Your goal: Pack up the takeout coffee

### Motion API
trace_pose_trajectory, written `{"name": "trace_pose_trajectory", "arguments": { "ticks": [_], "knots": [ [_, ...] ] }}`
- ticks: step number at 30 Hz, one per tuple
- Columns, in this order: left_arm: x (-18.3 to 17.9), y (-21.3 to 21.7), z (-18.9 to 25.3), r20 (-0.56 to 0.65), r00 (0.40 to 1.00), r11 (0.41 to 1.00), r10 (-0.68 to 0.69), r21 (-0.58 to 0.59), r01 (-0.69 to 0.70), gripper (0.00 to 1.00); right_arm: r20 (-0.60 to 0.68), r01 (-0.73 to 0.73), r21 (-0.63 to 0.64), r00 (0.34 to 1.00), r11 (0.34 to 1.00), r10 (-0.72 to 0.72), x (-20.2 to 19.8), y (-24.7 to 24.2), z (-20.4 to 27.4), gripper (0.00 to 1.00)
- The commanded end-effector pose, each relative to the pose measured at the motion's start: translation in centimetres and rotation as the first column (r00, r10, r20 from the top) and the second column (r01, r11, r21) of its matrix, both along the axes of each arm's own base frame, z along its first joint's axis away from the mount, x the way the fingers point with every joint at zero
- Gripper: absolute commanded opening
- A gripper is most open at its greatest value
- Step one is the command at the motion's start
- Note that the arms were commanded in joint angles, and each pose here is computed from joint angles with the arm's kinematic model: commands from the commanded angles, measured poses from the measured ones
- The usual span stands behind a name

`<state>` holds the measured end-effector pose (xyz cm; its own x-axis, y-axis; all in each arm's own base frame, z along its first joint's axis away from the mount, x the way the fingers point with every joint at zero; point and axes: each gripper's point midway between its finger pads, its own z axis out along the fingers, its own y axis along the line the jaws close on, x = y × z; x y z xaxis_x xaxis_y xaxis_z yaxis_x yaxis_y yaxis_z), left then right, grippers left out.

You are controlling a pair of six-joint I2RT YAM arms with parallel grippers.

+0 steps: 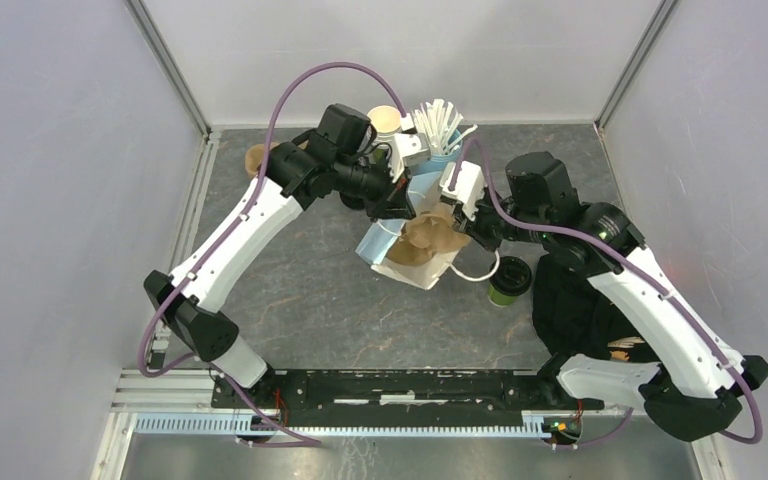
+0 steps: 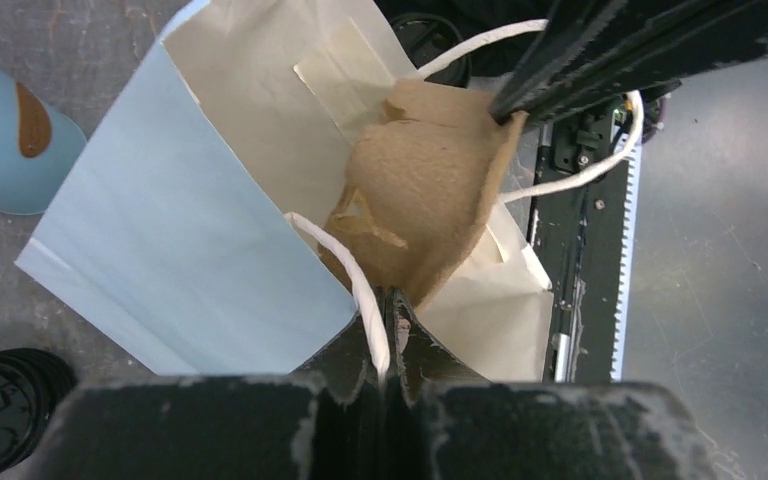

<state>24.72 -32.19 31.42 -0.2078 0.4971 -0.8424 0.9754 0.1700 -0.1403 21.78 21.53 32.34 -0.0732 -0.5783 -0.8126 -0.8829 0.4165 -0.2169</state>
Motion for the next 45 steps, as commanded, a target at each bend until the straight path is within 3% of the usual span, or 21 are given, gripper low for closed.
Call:
{"name": "trace_pose_trajectory", "arguments": {
  "ticks": [1,8,15,23,36,45],
  "knots": [
    [-2.1,0.2,3.1,0.076,0.995,0.993,-0.066,-0.095,0.073,0.02,0.136,-0.076,-0.059,0.987,0.995,0.084,1.5,1.1,0.5,0.00],
    [-2.8,0.2,3.8,0.098,0.994,0.986,-0.054,-0.155,0.069,0.02,0.144,-0.056,-0.096,0.987,0.994,0.069,3.0,1.7,-0.1,0.00],
    [-3.1,0.3,3.8,0.105,0.993,0.982,-0.054,-0.175,0.072,0.02,0.133,0.082,-0.073,0.989,0.994,-0.072,5.0,1.5,-1.0,0.00],
    [-3.2,0.0,4.1,0.114,0.992,0.975,-0.053,-0.208,0.076,0.02,0.043,0.017,-0.092,0.999,0.996,-0.013,4.8,3.1,-3.8,0.00],
    [-3.0,-0.1,3.6,0.109,0.994,0.967,-0.017,-0.250,0.044,0.02,0.034,-0.109,-0.055,0.993,0.992,0.111,4.3,5.3,-7.0,0.00],
    [-3.0,0.0,3.4,0.088,0.996,0.968,-0.001,-0.249,0.023,0.02,0.055,-0.004,-0.085,0.998,0.996,0.009,6.1,4.5,-8.1,0.01]
  ]
}}
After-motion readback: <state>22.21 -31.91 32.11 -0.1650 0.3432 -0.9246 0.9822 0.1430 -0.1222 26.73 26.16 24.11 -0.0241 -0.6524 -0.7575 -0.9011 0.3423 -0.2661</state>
